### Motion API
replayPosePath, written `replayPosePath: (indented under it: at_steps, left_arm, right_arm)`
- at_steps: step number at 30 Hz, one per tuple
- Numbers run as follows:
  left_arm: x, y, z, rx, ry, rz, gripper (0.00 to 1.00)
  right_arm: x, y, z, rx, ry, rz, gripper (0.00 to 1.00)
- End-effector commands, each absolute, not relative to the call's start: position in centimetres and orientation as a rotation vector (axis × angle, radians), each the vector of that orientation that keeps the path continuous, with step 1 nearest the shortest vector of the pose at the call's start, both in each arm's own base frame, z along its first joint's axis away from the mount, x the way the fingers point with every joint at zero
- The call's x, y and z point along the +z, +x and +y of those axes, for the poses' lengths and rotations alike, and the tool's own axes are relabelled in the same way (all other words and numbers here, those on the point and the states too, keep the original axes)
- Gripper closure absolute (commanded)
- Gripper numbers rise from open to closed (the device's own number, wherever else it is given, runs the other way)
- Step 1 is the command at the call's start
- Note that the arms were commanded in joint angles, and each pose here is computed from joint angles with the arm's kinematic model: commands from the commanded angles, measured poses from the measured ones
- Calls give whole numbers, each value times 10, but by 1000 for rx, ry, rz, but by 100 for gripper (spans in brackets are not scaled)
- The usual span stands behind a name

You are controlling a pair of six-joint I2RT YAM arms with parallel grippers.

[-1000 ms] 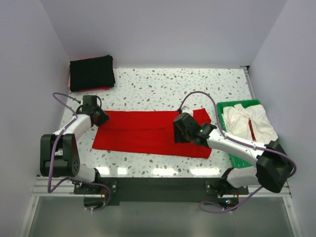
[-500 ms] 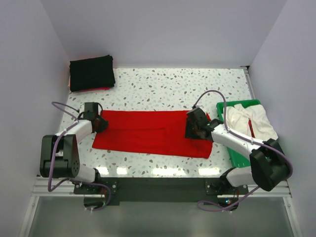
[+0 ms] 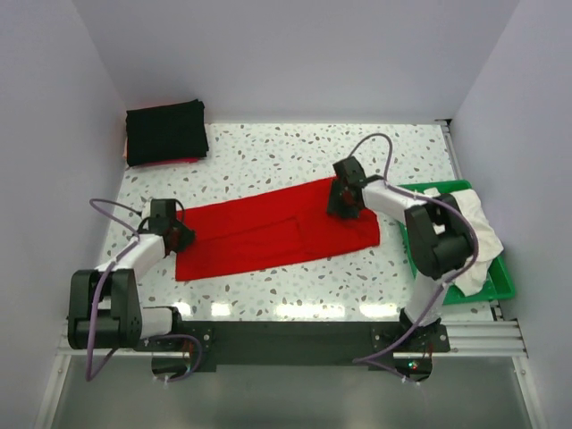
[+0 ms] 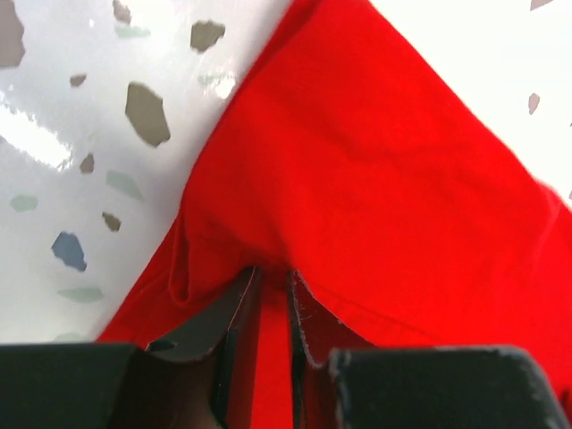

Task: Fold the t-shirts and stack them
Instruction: Fold the tshirt

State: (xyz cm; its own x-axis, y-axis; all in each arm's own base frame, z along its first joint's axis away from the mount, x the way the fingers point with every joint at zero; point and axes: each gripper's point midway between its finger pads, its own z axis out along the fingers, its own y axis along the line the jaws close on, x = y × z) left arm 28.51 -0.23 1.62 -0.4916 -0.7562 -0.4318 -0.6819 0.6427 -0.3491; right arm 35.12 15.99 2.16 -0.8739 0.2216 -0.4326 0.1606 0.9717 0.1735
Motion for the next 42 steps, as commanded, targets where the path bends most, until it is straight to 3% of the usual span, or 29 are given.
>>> replayPosePath:
  at_steps: [1, 2, 4, 6, 7, 10, 14, 18, 24, 28, 32, 36, 42]
  left_arm:
    - [4, 255, -15, -195, -1138, 2385, 78]
    - [3, 252, -17, -205, -1135, 2388, 78]
    - [1, 243, -23, -240, -1150, 2388, 78]
    - [-2, 233, -42, -293, -1089, 2421, 78]
    - [-3, 229, -49, -317, -1103, 2422, 78]
    - [-8, 214, -79, -407, -1071, 2451, 78]
    - [-6, 198, -118, -542, -982, 2510, 77]
    - [23, 204, -136, -606, -831, 2499, 67]
    - [102, 245, -127, -542, -595, 2314, 56]
    - [134, 277, -131, -482, -435, 2256, 63]
    - [114, 296, -134, -371, -310, 2339, 79]
    - [76, 295, -135, -301, -269, 2442, 92]
    - [33, 266, -133, -276, -281, 2534, 98]
  right_arm:
    - [14, 395, 175, 169, 178, 2660, 49]
    - [34, 426, 185, 188, 163, 2602, 49]
    - [11, 440, 187, 121, 95, 2665, 49]
    - [31, 483, 201, 123, 23, 2586, 48]
    - [8, 485, 200, 77, -13, 2639, 48]
    - [25, 541, 224, 113, -113, 2541, 46]
    - [29, 570, 235, 127, -212, 2475, 38]
    - [66, 586, 235, 114, -236, 2371, 17]
    - [152, 577, 228, 160, -111, 2229, 12]
    - [154, 555, 216, 152, -22, 2275, 12]
    - [138, 537, 213, 165, 27, 2339, 19]
    - [115, 526, 214, 183, 44, 2396, 29]
    - [80, 510, 210, 173, 66, 2479, 43]
